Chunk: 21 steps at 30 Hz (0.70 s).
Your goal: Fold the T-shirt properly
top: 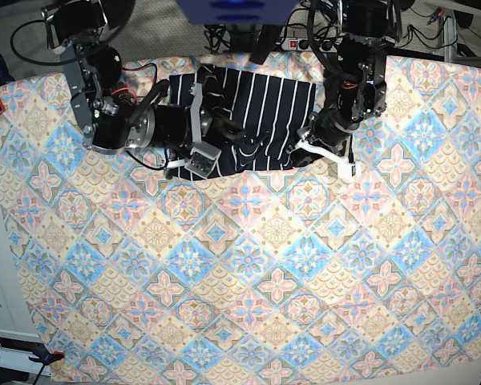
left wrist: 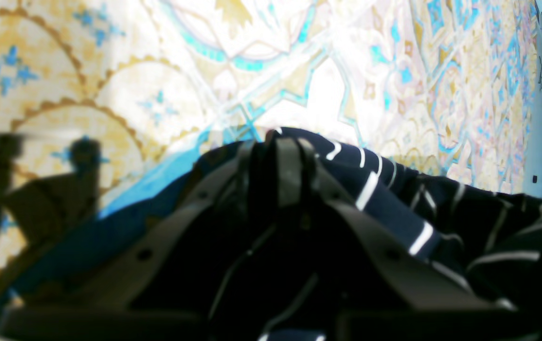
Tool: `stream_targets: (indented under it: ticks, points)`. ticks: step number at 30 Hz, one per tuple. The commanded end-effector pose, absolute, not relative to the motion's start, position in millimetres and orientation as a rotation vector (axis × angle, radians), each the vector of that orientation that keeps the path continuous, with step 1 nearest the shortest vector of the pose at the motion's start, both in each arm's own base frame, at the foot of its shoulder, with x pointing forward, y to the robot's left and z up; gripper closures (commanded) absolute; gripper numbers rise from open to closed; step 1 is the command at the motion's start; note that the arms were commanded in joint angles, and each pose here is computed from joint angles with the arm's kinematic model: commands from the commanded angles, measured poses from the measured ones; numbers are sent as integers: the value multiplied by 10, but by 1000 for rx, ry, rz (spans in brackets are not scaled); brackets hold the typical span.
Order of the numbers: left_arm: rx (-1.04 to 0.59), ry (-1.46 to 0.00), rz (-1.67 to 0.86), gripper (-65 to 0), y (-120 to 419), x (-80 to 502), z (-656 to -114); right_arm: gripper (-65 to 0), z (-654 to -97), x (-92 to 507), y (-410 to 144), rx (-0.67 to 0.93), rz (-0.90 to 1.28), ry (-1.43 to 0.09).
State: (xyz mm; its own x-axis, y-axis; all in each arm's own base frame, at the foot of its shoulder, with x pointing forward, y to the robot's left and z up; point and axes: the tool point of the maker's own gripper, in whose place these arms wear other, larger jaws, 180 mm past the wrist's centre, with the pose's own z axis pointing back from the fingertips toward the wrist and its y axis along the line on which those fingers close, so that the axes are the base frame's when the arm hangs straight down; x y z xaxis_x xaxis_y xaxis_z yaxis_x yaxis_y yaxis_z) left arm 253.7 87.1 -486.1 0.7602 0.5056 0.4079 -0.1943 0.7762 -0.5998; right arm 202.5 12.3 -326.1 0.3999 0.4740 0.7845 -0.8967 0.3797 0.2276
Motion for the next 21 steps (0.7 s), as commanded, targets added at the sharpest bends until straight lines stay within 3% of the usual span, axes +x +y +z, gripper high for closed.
stream_targets:
  ticks: [1, 7, 21]
  points:
    - [-517, -474, 409, -73, 918, 2242, -5059, 0, -3091, 2093, 182, 758, 971, -754]
    - [-471, -483, 434, -73, 1192, 2203, -5084, 0, -2942, 2165, 371, 774, 1067, -789]
    - [-472, -486, 439, -73, 1192, 2209, -5081, -3, -2926, 2018, 702, 751, 1348, -722]
